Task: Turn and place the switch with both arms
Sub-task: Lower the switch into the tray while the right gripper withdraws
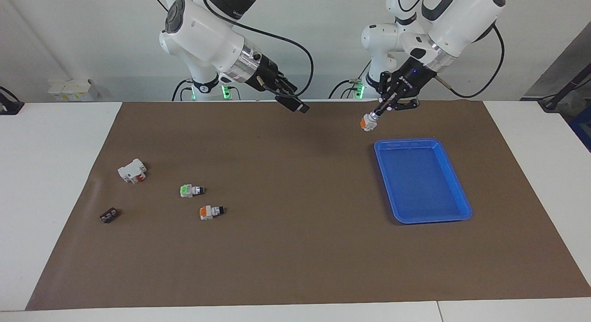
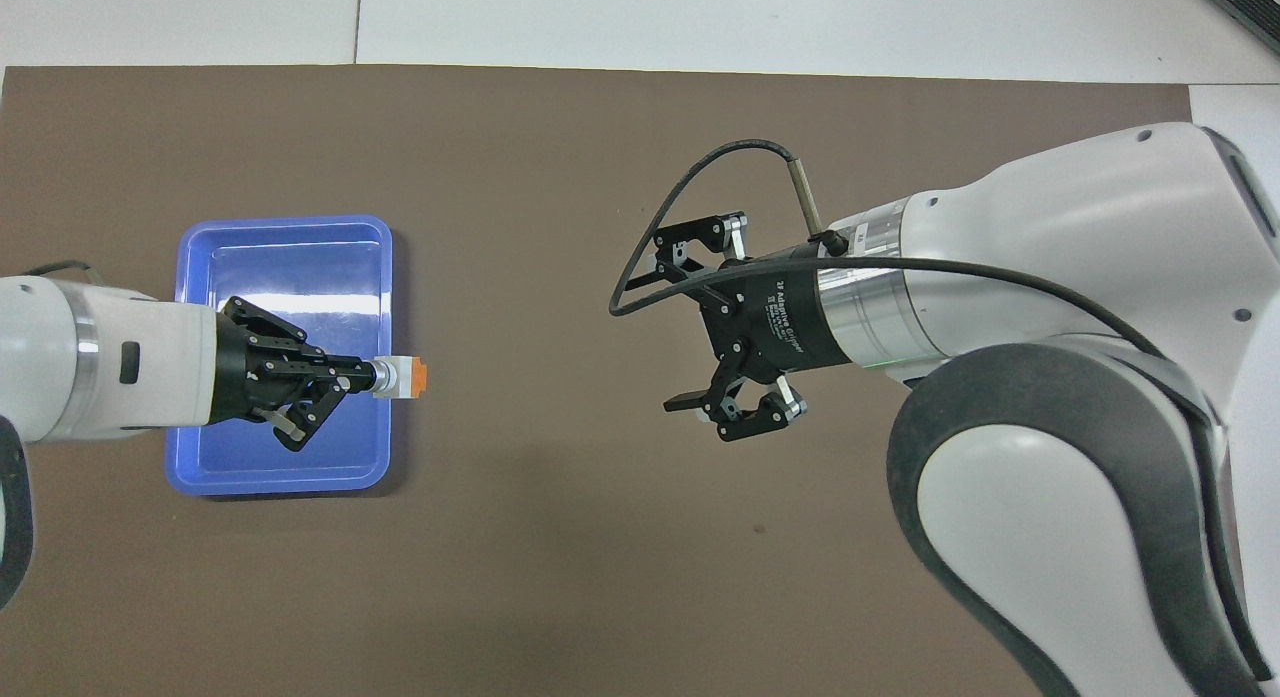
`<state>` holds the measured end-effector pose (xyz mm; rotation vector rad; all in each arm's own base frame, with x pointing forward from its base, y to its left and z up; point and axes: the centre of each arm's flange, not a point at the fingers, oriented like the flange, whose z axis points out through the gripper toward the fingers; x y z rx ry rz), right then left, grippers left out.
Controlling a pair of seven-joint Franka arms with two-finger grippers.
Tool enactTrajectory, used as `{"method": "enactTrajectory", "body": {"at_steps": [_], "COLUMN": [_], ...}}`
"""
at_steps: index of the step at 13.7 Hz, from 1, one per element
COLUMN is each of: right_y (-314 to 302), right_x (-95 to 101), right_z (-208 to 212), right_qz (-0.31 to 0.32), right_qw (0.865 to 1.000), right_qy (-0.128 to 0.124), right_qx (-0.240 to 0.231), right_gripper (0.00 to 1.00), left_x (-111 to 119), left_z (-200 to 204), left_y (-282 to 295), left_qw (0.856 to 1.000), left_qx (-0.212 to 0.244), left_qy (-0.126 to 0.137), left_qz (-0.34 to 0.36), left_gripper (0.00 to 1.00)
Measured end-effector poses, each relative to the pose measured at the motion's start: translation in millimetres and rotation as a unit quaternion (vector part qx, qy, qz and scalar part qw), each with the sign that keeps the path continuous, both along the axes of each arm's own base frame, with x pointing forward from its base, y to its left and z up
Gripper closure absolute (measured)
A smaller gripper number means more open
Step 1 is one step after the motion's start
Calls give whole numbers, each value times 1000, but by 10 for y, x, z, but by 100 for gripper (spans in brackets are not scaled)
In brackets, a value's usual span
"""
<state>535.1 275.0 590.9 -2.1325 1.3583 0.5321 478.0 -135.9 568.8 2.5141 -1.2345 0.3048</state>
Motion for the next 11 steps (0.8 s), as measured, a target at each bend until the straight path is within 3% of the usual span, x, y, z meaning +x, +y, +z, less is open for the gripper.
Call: {"method": "enactTrajectory", "body": {"at_steps": [3,6,9,11], "right_y": [-301,-858,-1465,-1865], "right_x": [137,340,492,539], "right_z": [-61,-114,-168,-208], "right_qz": [65,118,200,267], "right_qw": [990,969,931,899], "right_qy": [-90,-150,-197,-208], "right_qx": [-83,-158,-234,-279], "right_gripper": [0,0,0,0], "left_x": [18,19,93,161], "left_z": [-358,-729,-1093,-1406], "left_y": [222,492,661,769], "left_qw": [998,992,984,978], "left_qx": [58,121,173,202], "left_qy": [-13,-10,-6,7], "left_qz": [-16,-35,-48,-59], "left_gripper": [90,90,90,90]}}
